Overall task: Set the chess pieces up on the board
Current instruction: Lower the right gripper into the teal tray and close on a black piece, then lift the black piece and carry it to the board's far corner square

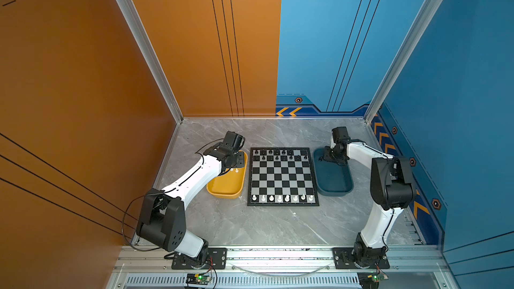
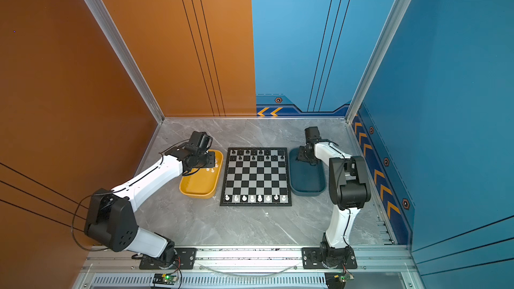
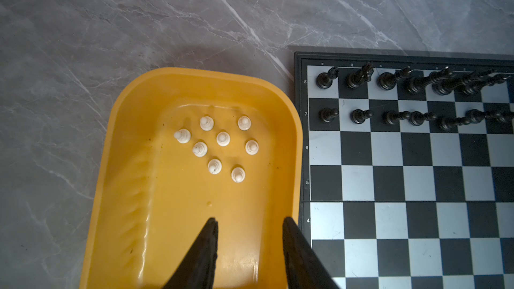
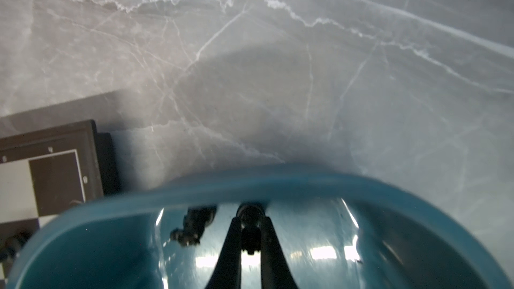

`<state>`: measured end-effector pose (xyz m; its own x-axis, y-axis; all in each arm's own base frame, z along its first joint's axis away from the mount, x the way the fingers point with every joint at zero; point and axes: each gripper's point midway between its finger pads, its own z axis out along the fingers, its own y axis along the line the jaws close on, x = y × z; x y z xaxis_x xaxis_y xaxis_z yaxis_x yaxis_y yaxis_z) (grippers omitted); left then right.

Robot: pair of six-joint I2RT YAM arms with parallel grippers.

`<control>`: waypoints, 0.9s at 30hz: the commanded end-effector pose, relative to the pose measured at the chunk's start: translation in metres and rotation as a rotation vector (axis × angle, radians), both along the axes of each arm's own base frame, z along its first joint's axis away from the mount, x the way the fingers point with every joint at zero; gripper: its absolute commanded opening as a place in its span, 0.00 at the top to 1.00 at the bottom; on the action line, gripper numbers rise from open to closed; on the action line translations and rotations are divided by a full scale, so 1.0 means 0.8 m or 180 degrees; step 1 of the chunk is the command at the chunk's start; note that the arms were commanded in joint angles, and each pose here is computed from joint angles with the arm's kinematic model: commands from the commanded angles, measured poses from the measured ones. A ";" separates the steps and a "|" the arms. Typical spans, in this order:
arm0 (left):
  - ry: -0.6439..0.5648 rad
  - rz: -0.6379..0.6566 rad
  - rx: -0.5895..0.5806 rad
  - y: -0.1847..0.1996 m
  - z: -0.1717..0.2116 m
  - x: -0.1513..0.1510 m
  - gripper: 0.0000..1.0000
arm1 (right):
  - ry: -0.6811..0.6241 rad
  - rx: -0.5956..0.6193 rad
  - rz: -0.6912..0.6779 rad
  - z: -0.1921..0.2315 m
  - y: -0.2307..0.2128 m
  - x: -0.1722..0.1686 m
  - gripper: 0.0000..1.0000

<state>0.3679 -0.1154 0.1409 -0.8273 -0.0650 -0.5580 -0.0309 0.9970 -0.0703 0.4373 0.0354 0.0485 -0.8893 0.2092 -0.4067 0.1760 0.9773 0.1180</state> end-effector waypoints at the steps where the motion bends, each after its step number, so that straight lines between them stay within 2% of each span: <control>1: -0.0038 -0.0071 -0.0034 -0.006 0.008 0.007 0.59 | -0.0089 -0.0153 -0.0001 0.045 -0.003 -0.009 1.00; 8: -0.0053 -0.0086 -0.0071 -0.004 0.004 0.006 0.59 | -0.0293 -0.0242 0.0125 0.101 0.015 -0.021 1.00; 16: -0.0082 -0.0091 -0.0151 -0.003 0.002 0.005 0.59 | -0.0532 -0.0422 0.0551 0.155 0.087 -0.012 1.00; 22: -0.0099 -0.0081 -0.0146 0.002 0.001 0.002 0.59 | -0.0427 -0.0429 0.0795 0.140 0.134 0.014 1.00; 27: -0.0109 -0.0051 -0.0145 0.007 0.002 0.001 0.59 | -0.0255 -0.0475 0.0844 0.110 0.146 0.036 1.00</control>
<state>0.3710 -0.1121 0.1371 -0.8178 -0.0831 -0.5695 -0.0246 0.9937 -0.1096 0.4678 0.1565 0.1527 -0.8345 -0.0571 -0.5480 -0.0858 0.9960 0.0269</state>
